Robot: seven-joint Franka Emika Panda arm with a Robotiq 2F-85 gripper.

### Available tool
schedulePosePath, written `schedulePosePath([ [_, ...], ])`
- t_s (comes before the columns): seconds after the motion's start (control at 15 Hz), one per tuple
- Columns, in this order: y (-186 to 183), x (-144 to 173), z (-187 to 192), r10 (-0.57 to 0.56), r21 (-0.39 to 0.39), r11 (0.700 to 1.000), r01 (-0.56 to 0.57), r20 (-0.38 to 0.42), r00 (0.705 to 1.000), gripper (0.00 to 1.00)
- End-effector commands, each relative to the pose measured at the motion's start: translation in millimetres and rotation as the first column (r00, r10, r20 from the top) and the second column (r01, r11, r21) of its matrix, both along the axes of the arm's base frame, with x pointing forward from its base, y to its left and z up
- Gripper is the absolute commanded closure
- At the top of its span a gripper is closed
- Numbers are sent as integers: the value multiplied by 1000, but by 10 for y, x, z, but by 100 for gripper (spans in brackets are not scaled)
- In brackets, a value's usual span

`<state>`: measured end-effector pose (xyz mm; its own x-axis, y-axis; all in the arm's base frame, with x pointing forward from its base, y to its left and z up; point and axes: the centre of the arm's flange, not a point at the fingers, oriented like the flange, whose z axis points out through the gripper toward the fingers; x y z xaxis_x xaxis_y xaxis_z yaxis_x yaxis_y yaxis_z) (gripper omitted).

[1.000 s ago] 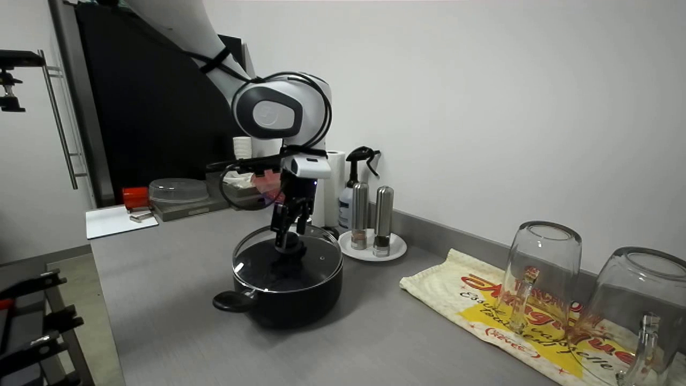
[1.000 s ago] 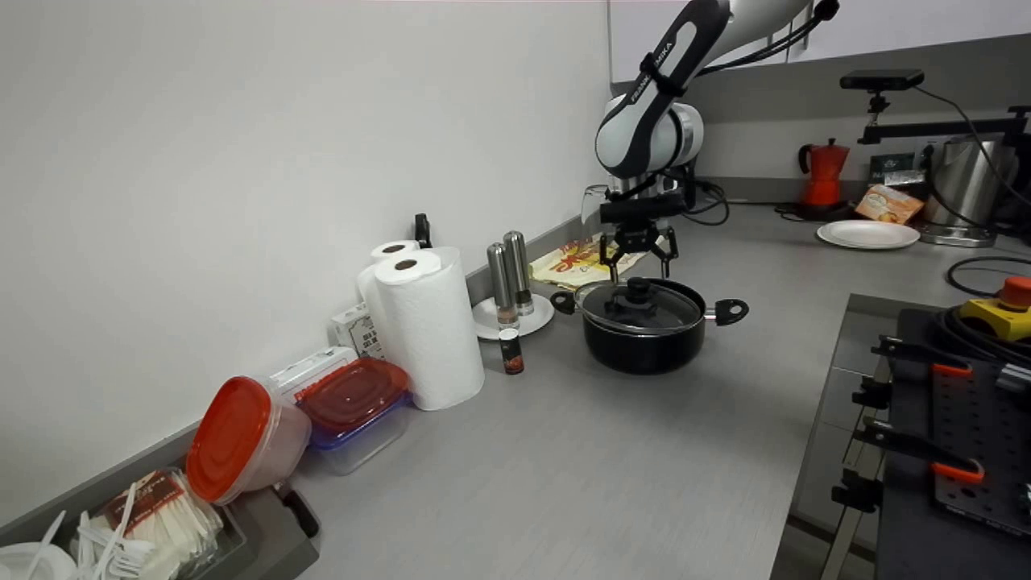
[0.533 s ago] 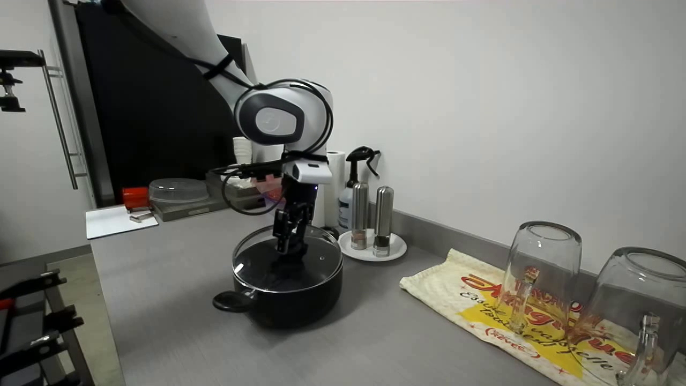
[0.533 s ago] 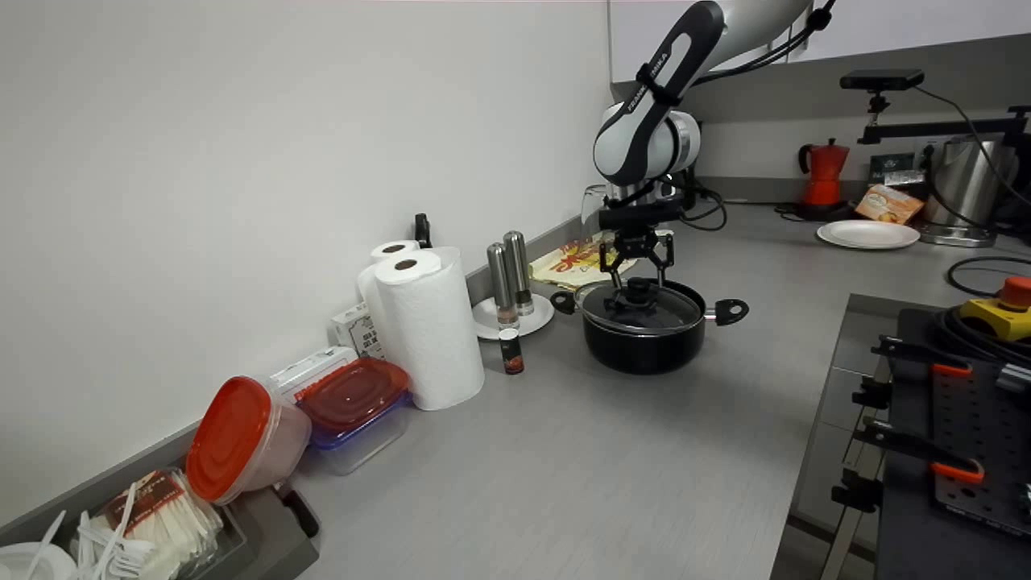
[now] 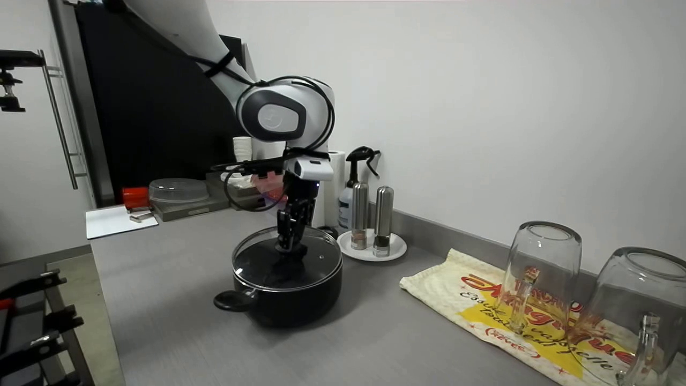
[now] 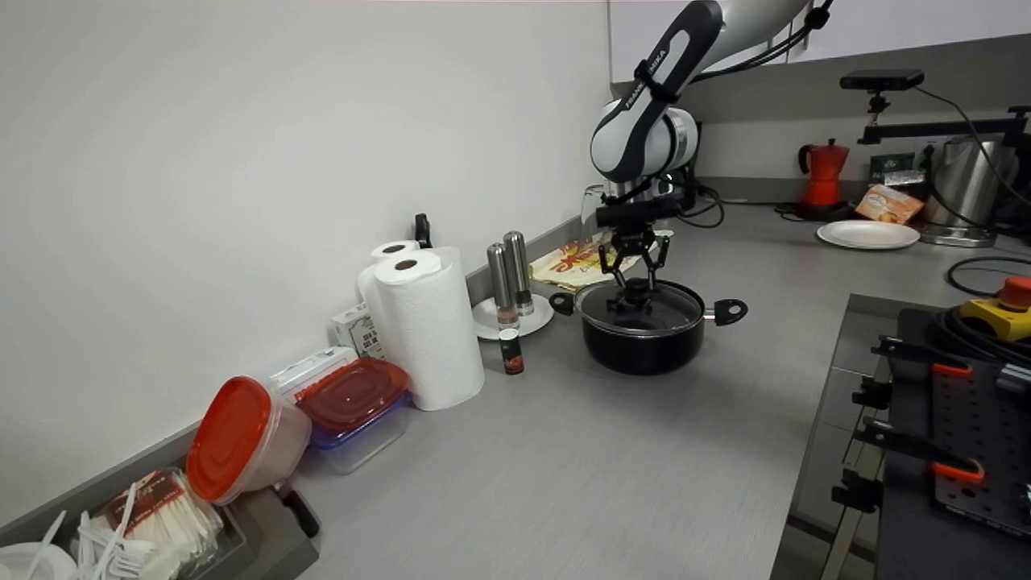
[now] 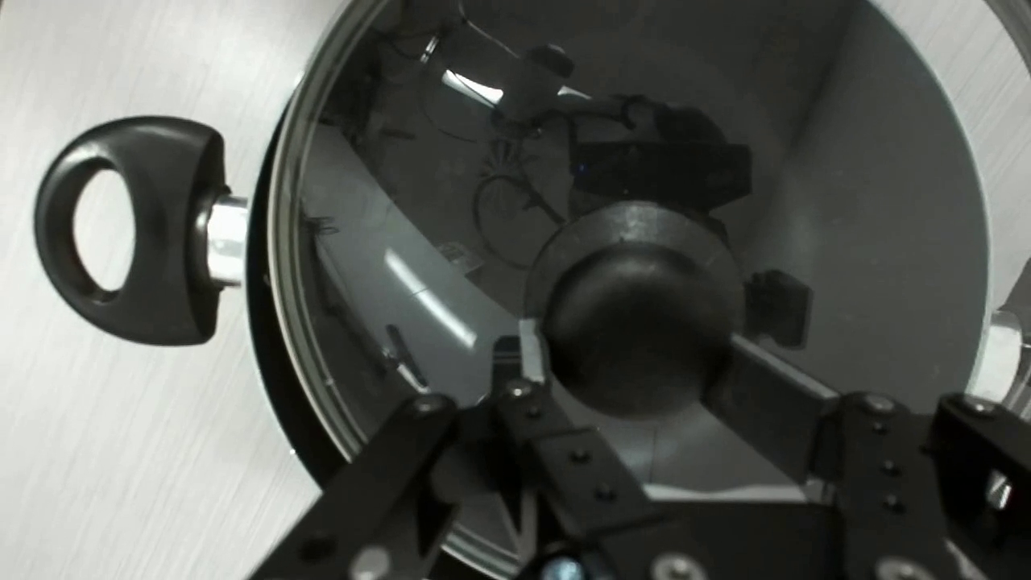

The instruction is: Remove the glass lid from the black pot and place it on the left side of the counter

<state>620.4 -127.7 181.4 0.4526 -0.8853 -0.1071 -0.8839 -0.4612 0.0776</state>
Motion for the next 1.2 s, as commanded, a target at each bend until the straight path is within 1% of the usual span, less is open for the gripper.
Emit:
schedulePosePath([
  [0.0,50,52,-85,-2,0,1000,2,-26,1000,74],
  [0.27,59,51,-6,3,0,1000,-3,-14,1000,74],
  [0.73,259,118,429,61,-32,998,-60,57,996,74],
  [1.13,398,172,573,103,-43,994,-100,77,992,74],
])
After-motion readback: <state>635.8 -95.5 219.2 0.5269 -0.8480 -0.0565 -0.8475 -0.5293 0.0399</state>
